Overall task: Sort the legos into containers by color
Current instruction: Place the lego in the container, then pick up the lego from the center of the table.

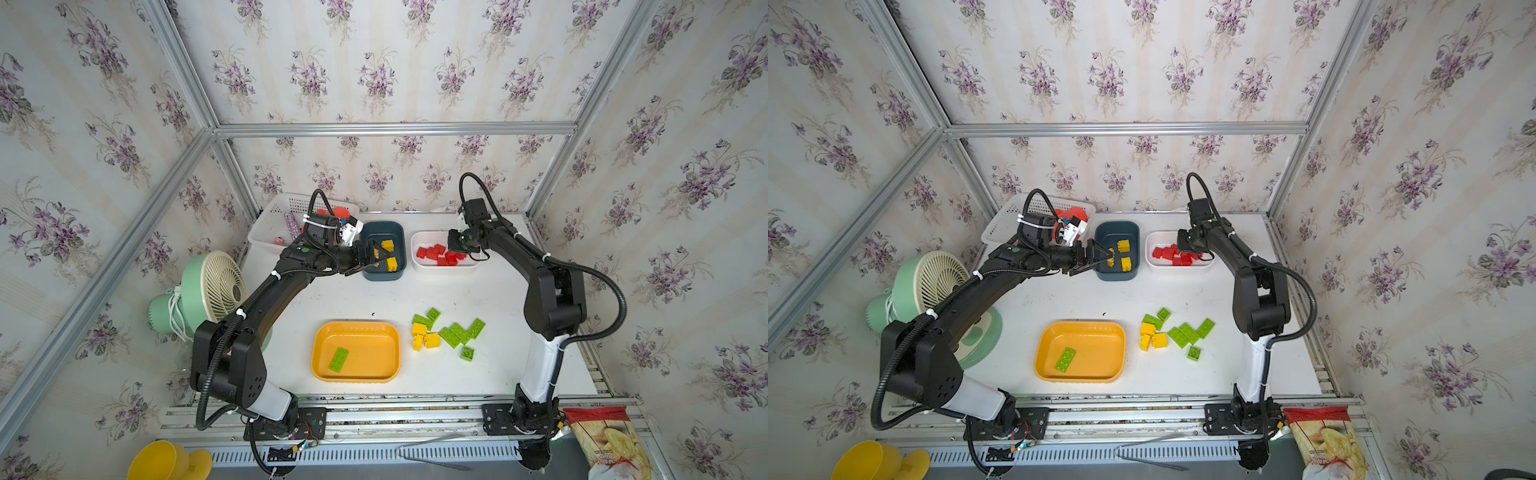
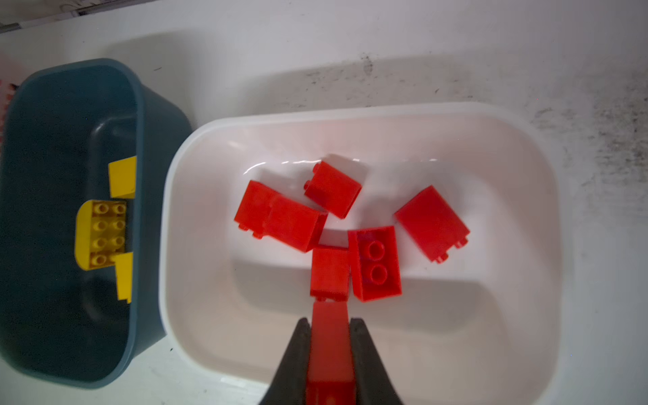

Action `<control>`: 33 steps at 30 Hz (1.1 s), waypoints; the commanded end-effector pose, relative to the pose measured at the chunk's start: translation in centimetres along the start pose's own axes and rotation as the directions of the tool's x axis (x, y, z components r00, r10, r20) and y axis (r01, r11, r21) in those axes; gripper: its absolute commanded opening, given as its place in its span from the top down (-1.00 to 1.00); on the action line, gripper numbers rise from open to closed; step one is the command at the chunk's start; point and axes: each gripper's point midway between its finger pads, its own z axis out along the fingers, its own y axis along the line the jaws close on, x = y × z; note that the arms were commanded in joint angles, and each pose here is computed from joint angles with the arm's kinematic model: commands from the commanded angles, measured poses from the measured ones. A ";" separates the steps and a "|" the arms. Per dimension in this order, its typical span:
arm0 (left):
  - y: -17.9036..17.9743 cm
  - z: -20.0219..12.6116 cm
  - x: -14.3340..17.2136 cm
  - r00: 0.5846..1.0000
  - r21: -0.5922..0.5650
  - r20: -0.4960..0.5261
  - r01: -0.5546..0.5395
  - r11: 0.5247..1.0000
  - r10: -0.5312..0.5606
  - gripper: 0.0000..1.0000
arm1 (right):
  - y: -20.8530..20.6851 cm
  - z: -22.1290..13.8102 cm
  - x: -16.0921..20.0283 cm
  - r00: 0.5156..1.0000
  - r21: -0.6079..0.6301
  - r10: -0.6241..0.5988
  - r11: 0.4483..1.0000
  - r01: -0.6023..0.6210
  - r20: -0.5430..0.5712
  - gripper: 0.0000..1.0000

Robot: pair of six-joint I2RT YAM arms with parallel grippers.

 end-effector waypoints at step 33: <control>1.5 -1.9 1.5 1.000 -0.029 -0.002 -0.015 0.999 0.015 -0.99 | 7.7 -10.0 14.1 0.869 -0.345 -0.492 0.807 0.480 0.057 -0.25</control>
